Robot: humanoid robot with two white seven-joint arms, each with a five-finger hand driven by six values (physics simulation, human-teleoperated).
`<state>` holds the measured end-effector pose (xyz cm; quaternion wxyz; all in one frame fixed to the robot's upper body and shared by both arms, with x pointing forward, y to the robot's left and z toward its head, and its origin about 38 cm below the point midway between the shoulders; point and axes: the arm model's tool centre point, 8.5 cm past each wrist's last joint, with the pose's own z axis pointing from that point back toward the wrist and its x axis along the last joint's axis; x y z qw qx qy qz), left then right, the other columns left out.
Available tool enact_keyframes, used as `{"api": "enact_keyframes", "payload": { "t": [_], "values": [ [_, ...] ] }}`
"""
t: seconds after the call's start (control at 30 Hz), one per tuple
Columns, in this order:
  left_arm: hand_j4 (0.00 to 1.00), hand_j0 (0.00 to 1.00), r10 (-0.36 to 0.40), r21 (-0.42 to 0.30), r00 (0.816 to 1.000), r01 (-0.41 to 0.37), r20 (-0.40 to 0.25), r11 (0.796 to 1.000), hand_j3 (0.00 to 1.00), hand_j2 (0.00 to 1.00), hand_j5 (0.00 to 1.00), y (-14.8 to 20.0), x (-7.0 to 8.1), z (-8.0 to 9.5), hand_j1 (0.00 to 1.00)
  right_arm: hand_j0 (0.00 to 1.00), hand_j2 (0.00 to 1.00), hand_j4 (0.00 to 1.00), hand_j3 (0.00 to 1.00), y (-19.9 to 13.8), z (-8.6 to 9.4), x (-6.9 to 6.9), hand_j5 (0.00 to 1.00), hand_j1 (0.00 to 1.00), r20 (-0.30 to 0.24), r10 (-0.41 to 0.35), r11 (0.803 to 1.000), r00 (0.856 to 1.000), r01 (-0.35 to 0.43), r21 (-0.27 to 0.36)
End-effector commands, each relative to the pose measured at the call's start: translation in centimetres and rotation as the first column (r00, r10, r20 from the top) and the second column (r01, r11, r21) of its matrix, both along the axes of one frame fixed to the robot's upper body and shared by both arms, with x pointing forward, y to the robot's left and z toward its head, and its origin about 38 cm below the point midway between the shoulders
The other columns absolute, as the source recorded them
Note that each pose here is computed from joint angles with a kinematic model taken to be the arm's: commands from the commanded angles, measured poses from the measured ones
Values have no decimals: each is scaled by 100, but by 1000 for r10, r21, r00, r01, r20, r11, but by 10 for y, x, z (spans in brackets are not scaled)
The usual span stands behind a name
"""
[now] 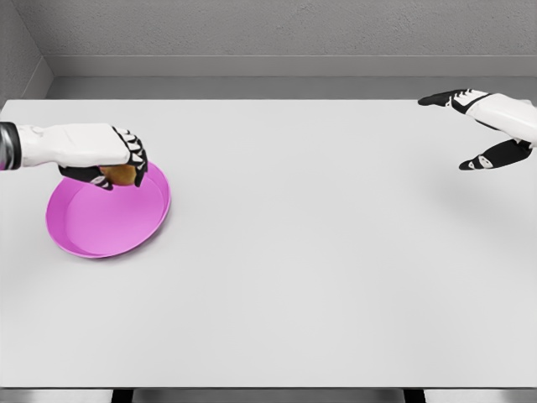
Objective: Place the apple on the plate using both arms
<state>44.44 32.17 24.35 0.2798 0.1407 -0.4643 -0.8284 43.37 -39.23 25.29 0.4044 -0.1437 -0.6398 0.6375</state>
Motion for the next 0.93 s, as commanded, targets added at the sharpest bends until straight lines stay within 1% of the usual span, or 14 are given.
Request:
{"api": "enact_keyframes", "payload": {
  "t": [0.0,0.03,0.07,0.13,0.37,0.4,0.43,0.47,0.5,0.53,0.57,0.63,0.67,0.9],
  "values": [
    [82,82,29,-20,999,-30,-12,999,82,82,82,7,4,0,82,100,100,100,100,0,1,0,100,100,1,0,1000,1000,0,8],
    [91,91,41,-33,999,-41,-20,999,91,91,91,10,4,0,91,100,100,100,100,0,1,0,100,100,1,0,1000,1000,0,8],
    [96,96,49,-32,999,-50,-22,998,96,96,96,12,5,-1,96,100,100,100,100,0,1,0,100,100,1,0,1000,1000,0,8],
    [99,99,54,-31,998,-55,-24,998,99,99,99,14,6,-2,99,100,100,100,100,1,2,0,100,100,2,1,1000,1000,-1,8],
    [100,100,40,-44,999,-41,-21,998,100,100,100,8,6,1,100,100,100,100,100,1,2,0,100,100,2,1,1000,1000,-1,8],
    [100,100,33,-50,999,-33,-15,998,100,100,100,5,7,4,100,100,100,100,100,1,2,0,100,100,2,1,1000,1000,-1,8],
    [100,100,-4,-80,1000,4,7,997,100,100,100,-12,10,14,100,100,100,100,100,1,2,0,100,100,2,1,1000,1000,-1,8],
    [100,100,-92,-136,995,97,41,986,100,100,100,-56,16,25,100,100,100,100,100,1,2,0,100,100,2,1,1000,1000,-1,8],
    [100,100,-177,-180,982,185,62,966,100,100,100,-97,15,29,100,100,100,100,100,1,2,0,100,100,2,1,1000,1000,-1,8],
    [100,100,-241,-221,968,251,70,942,100,100,100,-132,13,28,100,100,100,100,100,1,2,0,100,100,2,1,1000,1000,-1,8],
    [100,100,-289,-248,955,298,73,922,100,100,100,-158,9,27,100,100,100,100,100,1,2,0,100,100,2,1,1000,1000,-1,8],
    [100,100,-350,-283,933,358,80,890,100,100,100,-191,2,26,100,100,100,100,100,0,1,-1,100,100,-1,1,1000,1000,-1,6],
    [100,100,-359,-291,930,366,80,884,100,100,100,-196,1,25,100,100,100,100,100,0,1,-1,100,100,-1,1,1000,1000,-1,6],
    [100,100,-352,-292,933,358,77,887,100,100,100,-194,3,24,100,100,100,100,100,-1,1,-1,100,100,-1,-1,1000,1000,1,5]
  ]
}}
